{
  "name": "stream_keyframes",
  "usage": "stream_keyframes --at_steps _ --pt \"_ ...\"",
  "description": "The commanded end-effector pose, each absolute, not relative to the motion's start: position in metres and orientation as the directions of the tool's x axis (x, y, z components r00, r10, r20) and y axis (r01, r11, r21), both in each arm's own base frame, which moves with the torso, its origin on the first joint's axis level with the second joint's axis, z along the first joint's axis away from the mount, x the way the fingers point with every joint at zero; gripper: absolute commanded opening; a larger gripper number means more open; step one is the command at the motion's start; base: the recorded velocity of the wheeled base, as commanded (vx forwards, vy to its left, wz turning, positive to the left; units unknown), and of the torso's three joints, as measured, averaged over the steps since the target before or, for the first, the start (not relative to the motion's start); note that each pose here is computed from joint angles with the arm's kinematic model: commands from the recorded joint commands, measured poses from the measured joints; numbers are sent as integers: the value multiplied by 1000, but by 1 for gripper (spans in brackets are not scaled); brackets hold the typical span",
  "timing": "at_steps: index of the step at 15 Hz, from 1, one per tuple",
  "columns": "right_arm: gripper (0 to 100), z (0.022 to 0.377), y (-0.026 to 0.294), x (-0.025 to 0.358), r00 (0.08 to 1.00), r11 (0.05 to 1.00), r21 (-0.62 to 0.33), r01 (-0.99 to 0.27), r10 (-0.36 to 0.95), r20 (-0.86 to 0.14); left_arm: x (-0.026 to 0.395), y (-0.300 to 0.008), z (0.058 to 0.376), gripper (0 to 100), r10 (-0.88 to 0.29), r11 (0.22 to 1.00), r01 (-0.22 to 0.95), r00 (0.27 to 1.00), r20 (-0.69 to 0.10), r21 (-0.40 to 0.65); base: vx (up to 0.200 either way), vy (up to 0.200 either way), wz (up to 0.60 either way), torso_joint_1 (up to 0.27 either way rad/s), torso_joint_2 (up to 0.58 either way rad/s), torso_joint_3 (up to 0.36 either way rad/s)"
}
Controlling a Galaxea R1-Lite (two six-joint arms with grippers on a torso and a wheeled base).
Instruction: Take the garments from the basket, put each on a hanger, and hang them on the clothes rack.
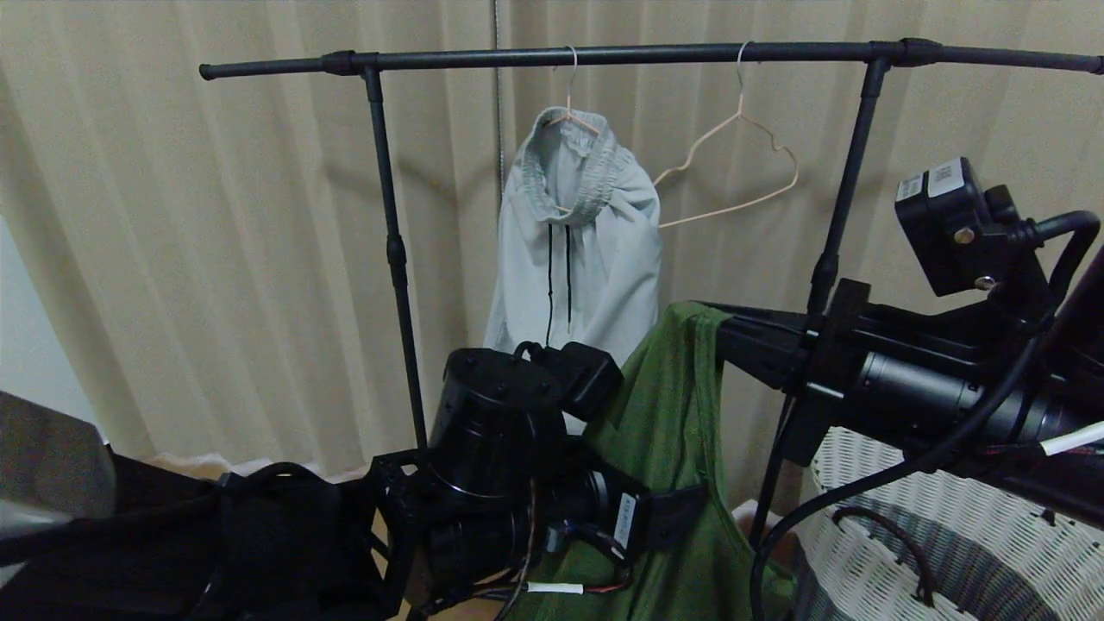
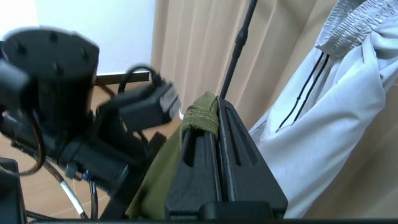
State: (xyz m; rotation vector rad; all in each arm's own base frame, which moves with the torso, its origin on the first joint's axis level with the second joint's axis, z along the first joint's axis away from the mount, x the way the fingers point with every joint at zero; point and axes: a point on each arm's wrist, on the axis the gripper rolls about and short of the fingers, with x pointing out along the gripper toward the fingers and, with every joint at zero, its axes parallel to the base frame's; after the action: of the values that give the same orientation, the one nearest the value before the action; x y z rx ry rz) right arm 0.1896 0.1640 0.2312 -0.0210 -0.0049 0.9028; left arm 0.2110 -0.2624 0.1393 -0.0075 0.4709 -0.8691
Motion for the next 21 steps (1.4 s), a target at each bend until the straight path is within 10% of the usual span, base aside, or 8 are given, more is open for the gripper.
stream_keyframes --at_steps 1,21 --pt "0 229 169 195 619 619 -19 -786 785 -14 208 -255 138 100 -728 659 727 552 -406 -193 0 0 0 0 0 0" --pt "0 252 196 233 760 765 -94 -637 603 -244 195 -225 154 100 -776 628 750 584 -236 -209 0 0 0 0 0 0"
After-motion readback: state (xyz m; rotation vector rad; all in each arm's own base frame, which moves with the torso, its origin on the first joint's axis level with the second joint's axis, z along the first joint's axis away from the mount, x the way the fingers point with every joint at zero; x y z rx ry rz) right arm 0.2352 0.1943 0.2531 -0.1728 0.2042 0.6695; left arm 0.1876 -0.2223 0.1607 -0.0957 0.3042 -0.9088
